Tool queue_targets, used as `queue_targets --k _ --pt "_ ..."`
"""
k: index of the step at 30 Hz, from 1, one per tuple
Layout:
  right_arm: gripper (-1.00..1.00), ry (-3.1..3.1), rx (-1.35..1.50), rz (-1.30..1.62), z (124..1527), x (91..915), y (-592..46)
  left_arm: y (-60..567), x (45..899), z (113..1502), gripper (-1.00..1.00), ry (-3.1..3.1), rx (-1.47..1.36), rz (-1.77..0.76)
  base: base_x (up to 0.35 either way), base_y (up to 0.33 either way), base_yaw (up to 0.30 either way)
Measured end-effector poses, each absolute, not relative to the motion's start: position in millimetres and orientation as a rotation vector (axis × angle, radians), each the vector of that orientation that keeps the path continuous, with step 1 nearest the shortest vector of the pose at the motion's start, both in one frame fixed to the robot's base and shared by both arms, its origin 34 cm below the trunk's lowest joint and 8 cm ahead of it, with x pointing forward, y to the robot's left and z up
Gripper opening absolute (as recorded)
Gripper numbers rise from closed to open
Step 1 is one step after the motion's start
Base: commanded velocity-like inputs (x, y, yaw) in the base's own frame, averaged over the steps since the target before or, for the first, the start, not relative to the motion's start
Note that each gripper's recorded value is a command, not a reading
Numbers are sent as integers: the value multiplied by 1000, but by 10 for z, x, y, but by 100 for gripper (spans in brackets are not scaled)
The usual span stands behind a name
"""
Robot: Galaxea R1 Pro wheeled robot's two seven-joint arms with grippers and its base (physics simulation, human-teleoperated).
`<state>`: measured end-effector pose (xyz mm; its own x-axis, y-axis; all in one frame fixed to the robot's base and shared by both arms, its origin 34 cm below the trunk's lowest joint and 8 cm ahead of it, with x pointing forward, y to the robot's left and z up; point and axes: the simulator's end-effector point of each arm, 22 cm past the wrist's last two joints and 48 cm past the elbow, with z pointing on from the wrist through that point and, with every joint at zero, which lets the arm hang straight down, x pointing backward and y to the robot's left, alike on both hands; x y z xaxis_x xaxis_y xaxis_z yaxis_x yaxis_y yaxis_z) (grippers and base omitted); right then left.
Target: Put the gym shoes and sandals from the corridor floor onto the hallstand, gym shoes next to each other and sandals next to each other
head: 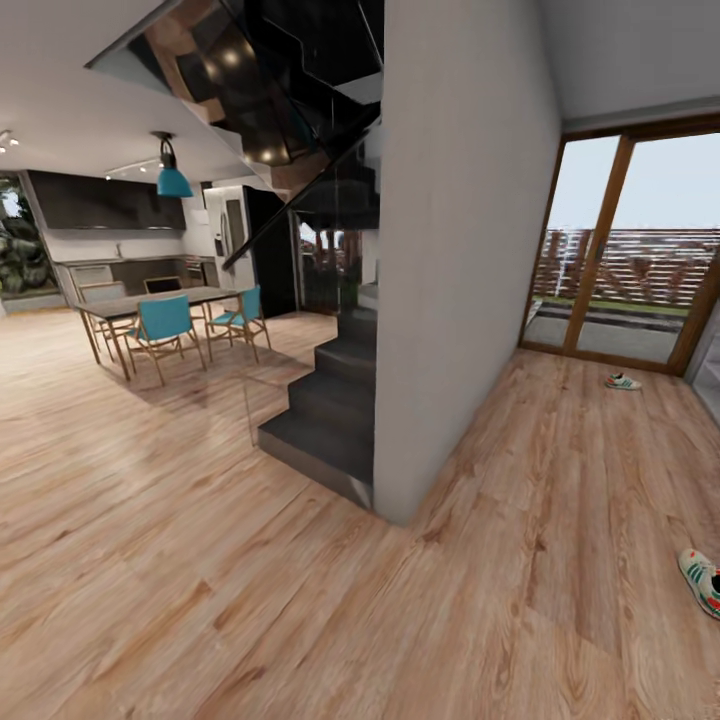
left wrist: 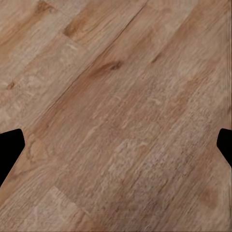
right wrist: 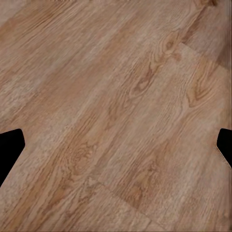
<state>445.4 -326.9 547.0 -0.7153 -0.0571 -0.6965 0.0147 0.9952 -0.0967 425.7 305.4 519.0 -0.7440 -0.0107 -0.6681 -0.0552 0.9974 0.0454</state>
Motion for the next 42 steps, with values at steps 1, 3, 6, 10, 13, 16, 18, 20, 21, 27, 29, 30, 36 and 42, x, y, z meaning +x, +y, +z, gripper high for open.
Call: queue_targets --k 1,3,6,10,13,16,18,20,21,27,29,30,36,42 --pt "100 2365 -29 -122 5470 4453 -3270 3054 4257 5190 100 2409 -46 80 304 -86 -268" --pt "100 2365 -29 -122 5470 4454 -3269 3054 4257 5190 100 2409 -46 80 306 -88 -268" --pt "100 2365 -29 -121 5470 4454 -3267 3054 4257 5190 100 2409 -46 80 309 -91 -268" --pt "100 2365 -29 -121 5471 4454 -3266 3054 4257 5190 100 2409 -46 80 312 -93 -268" --pt "100 2365 -29 -121 5471 4455 -3265 3054 4257 5190 100 2409 -46 80 312 -95 -268" --pt "100 2365 -29 -121 5471 4455 -3265 3054 4257 5190 100 2409 -46 80 310 -107 -268" --pt "100 2365 -29 -121 5470 4455 -3265 3054 4257 5190 100 2409 -46 80 302 -128 -268" --pt "100 2365 -29 -121 5470 4455 -3265 3054 4257 5189 100 2409 -45 80 295 -142 -268" --pt "100 2365 -29 -121 5470 4455 -3265 3054 4257 5189 100 2409 -45 80 290 -150 -268" --pt "100 2365 -29 -121 5470 4455 -3267 3054 4257 5189 100 2409 -45 80 267 -172 -268" --pt "100 2365 -29 -122 5471 4455 -3270 3054 4257 5189 100 2409 -45 80 246 -193 -268" --pt "100 2365 -29 -121 5470 4455 -3268 3054 4257 5189 100 2409 -45 80 239 -205 -268" --pt "100 2365 -29 -121 5471 4456 -3268 3053 4257 5189 100 2409 -45 80 232 -217 -268" --pt "100 2365 -29 -121 5470 4456 -3266 3054 4257 5189 100 2409 -45 80 228 -222 -268"
